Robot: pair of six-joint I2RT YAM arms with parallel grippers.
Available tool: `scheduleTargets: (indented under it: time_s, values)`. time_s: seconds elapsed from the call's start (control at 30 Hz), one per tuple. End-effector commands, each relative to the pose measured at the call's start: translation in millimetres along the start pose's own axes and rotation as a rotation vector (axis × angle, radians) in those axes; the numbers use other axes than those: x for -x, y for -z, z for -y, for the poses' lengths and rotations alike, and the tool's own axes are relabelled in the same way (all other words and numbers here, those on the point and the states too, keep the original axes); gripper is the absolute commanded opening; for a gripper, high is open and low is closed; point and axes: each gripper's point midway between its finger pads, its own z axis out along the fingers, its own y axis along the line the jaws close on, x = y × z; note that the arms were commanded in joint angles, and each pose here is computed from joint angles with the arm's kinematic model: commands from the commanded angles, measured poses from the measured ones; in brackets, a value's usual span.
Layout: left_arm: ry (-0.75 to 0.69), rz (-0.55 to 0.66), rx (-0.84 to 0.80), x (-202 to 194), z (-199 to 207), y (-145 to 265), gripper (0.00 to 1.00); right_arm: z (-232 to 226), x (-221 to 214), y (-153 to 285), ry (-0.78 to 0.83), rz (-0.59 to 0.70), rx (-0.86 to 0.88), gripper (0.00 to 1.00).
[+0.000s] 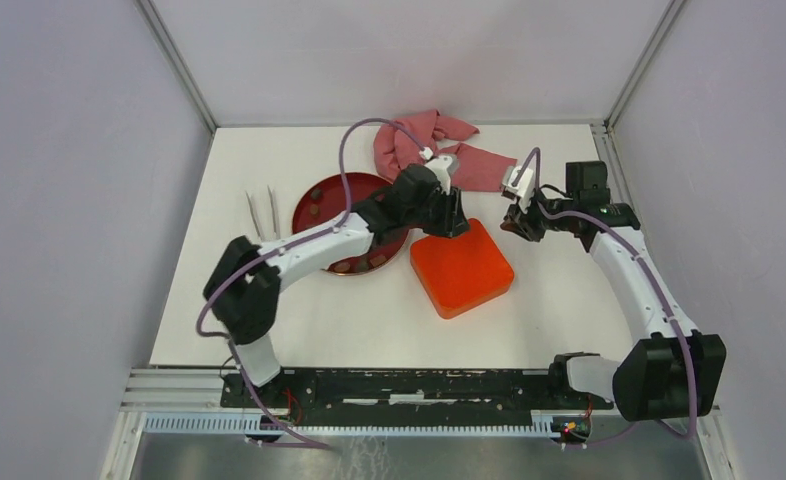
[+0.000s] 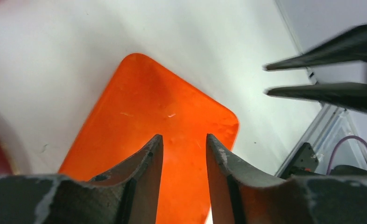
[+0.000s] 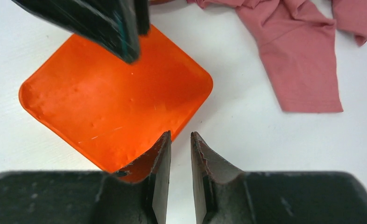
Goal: Pack the chocolate
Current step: Close the box lid on the packing box.
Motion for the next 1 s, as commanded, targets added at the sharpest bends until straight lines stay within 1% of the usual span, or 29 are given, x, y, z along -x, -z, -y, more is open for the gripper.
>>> scheduleTargets:
  time_s: [0.0,0.1,0.17,0.2,0.27,0.33,0.37,0.5,0.57,0.6,0.67,0.77,0.83,0.87,0.97]
  values:
    - [-0.146,0.225,0.057,50.8,8.9,73.9,0.47,1.2,34.8,11.7,0.022,0.1,0.004,0.28]
    - [-0.179,0.271,0.205,47.5,-21.6,105.4,0.47,-19.5,40.1,14.4,0.067,0.144,0.089,0.28]
    - [-0.187,0.262,0.283,43.0,-47.1,117.0,0.45,-41.5,34.1,15.5,0.111,0.157,0.17,0.28]
    - [-0.172,0.254,0.31,43.7,-64.1,121.4,0.44,-50.3,27.6,14.9,0.135,0.154,0.194,0.29]
    - [-0.141,0.216,0.287,40.3,-82.3,120.9,0.43,-58.0,9.5,11.5,0.141,0.117,0.199,0.29]
    - [-0.117,0.154,0.205,34.0,-86.4,112.5,0.42,-66.3,-11.4,9.1,0.186,0.068,0.213,0.29]
    - [-0.113,0.124,0.194,31.8,-91.8,106.8,0.41,-70.9,-19.7,9.0,0.228,0.051,0.228,0.29]
    - [-0.126,0.04,0.191,27.1,-106.5,80.0,0.33,-88.2,-52.0,6.5,0.261,-0.013,0.254,0.29]
    - [-0.118,-0.006,0.187,18.9,-115.3,61.7,0.28,-95.6,-64.7,4.5,0.284,-0.026,0.256,0.27]
    - [-0.117,-0.018,0.182,17.6,-117.2,55.3,0.26,-98.5,-71.4,3.1,0.289,-0.035,0.256,0.26]
    - [-0.109,-0.049,0.163,12.4,-120.4,41.4,0.25,-103.2,-81.7,0.6,0.314,-0.049,0.259,0.21]
    - [-0.096,-0.086,0.14,5.1,-123.7,24.0,0.24,-109.4,-95.6,-4.5,0.31,-0.074,0.274,0.13]
    - [-0.084,-0.105,0.123,0.2,-125.0,15.0,0.24,-114.1,-104.3,-9.0,0.291,-0.089,0.293,0.05]
    - [-0.077,-0.115,0.109,-3.2,-124.3,10.9,0.24,-116.6,-109.0,-12.2,0.275,-0.099,0.304,0.0]
    - [-0.063,-0.143,0.083,-13.0,-124.3,3.2,0.23,-119.1,-119.2,-20.6,0.238,-0.125,0.318,0.0]
